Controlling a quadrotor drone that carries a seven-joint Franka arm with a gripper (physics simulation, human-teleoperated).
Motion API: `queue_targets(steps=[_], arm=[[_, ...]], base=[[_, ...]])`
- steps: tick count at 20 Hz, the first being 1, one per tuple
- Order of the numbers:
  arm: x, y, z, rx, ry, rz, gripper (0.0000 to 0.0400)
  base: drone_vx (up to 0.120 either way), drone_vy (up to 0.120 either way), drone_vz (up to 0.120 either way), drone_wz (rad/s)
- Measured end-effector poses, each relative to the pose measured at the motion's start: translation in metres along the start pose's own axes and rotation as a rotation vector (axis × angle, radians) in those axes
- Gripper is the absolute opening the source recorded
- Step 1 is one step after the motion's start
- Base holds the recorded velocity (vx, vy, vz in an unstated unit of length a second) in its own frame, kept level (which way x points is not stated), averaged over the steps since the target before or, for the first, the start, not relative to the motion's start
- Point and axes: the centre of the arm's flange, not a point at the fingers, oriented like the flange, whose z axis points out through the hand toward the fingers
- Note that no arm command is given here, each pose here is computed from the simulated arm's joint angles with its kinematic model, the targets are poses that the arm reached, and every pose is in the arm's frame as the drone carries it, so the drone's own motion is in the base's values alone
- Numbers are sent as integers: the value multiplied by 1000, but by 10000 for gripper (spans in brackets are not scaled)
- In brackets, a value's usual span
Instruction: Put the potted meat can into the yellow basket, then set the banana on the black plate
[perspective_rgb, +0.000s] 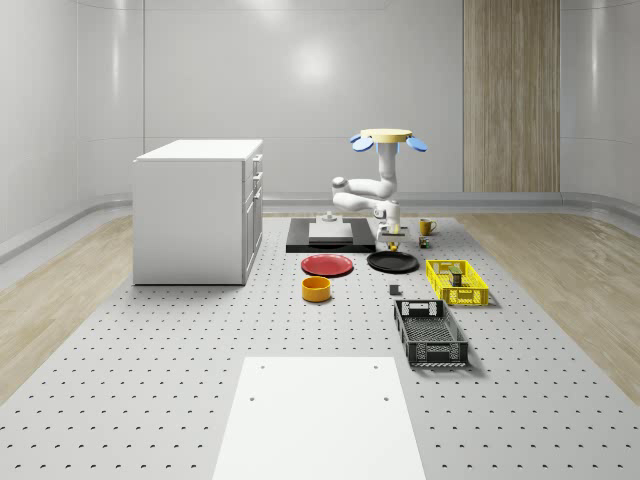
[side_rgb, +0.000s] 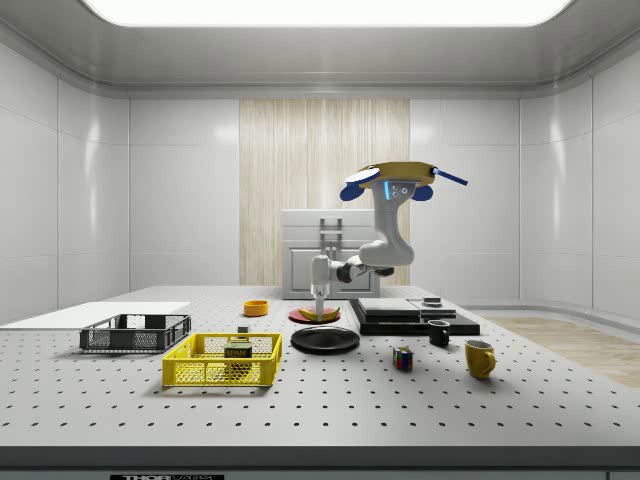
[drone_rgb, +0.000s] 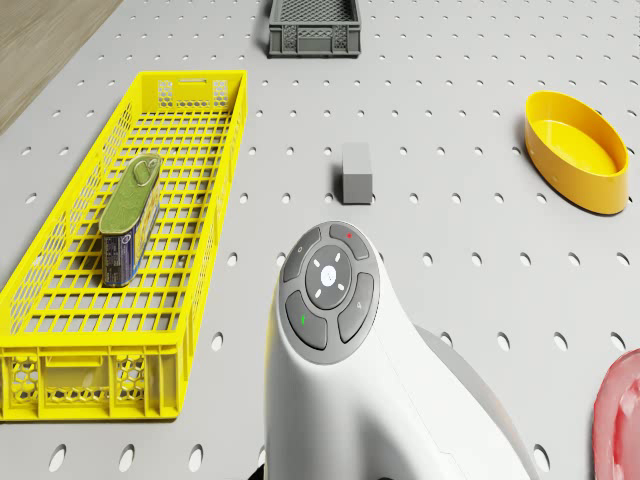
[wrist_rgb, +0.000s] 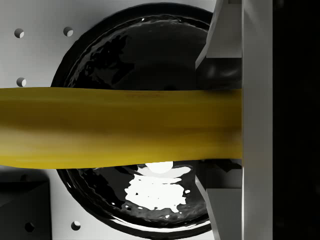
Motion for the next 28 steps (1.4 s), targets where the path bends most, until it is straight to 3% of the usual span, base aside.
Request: queue_targets(steps=[21, 24, 28], arm=[[0, 0, 66, 0, 0, 1, 197], [0, 0, 71, 1, -3, -12, 304], [0, 0, 64, 2, -5, -23, 365]], base=[[0, 0, 0, 0], [0, 0, 0, 0], [0, 0, 0, 0]])
